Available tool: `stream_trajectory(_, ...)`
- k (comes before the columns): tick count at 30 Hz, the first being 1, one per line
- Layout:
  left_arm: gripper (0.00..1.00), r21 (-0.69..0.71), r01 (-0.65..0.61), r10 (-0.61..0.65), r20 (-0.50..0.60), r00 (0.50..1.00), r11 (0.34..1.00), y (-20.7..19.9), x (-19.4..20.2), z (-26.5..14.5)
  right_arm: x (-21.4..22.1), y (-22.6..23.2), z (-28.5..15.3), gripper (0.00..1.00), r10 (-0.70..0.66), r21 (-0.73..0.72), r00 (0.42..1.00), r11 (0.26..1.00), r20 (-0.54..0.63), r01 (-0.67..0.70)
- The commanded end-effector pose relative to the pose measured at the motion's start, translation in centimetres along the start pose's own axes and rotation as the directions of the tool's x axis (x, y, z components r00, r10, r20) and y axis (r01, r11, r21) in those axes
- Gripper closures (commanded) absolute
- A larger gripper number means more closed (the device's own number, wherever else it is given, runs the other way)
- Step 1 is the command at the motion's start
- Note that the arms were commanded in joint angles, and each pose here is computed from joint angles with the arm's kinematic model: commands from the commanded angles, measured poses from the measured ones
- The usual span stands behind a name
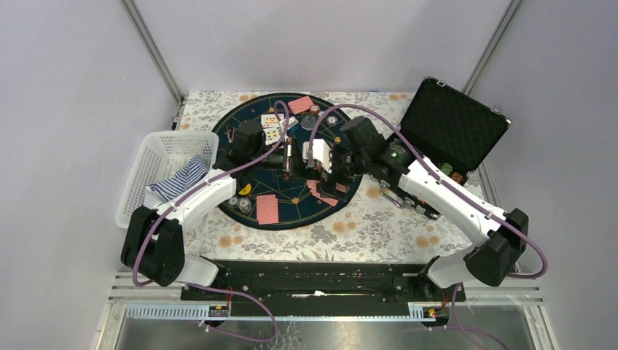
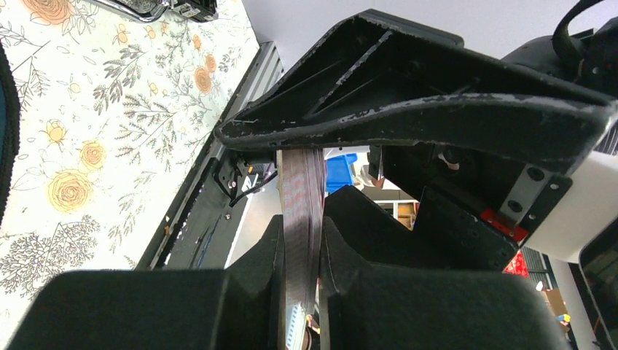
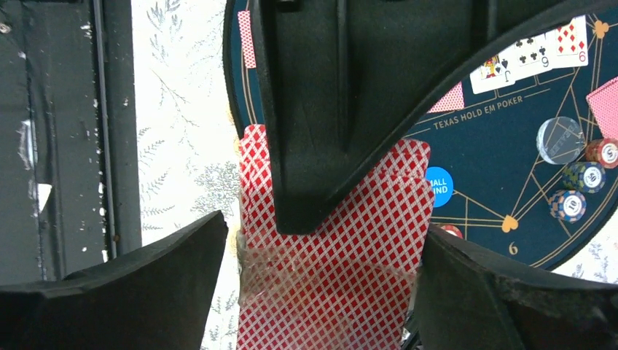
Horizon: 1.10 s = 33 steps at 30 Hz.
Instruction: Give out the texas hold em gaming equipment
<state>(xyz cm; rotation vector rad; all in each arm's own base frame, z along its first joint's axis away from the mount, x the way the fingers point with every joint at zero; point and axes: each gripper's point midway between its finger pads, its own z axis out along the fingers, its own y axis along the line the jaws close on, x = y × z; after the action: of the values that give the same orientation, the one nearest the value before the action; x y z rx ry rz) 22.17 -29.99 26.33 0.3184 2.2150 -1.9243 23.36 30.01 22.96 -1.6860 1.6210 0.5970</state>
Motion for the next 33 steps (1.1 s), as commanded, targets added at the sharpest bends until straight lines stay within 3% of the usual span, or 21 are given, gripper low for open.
stream_trajectory(1,1.00,0.053,-0.063,0.062,0.019,0.998,0.997,-2.2,-1.1,0.1,-1.4,-1.0,0.0,0.12,-0.033,0.038,0.999,0.999,-0.001,0.033)
stream_trajectory(12,1.00,0.063,-0.051,0.050,0.022,0.999,0.997,-2.1,-0.7,0.0,-0.7,-1.6,-0.1,0.56,-0.038,0.069,0.998,0.997,-0.050,0.041)
stream_trajectory(15,0.75,0.046,-0.080,0.078,0.039,0.996,0.996,-2.1,-0.9,-0.2,-0.8,-1.5,-0.2,0.65,-0.035,0.066,0.998,0.997,-0.045,0.037)
stream_trajectory(19,0.56,-0.018,-0.132,0.133,0.071,0.989,0.991,-1.8,-1.5,-0.8,-0.8,-1.2,-0.2,0.74,-0.029,0.061,0.999,0.998,-0.035,0.031)
stream_trajectory(23,0.57,-0.074,-0.144,0.150,0.084,0.985,0.987,-0.9,-1.9,-0.9,-1.0,-1.0,-0.2,0.82,-0.016,0.050,0.999,0.999,-0.032,0.017)
stream_trajectory(33,0.72,-0.113,-0.070,0.083,0.117,0.990,0.991,1.4,-2.7,-2.8,-0.8,-0.8,-0.4,0.90,-0.006,0.060,1.000,0.998,-0.028,0.008)
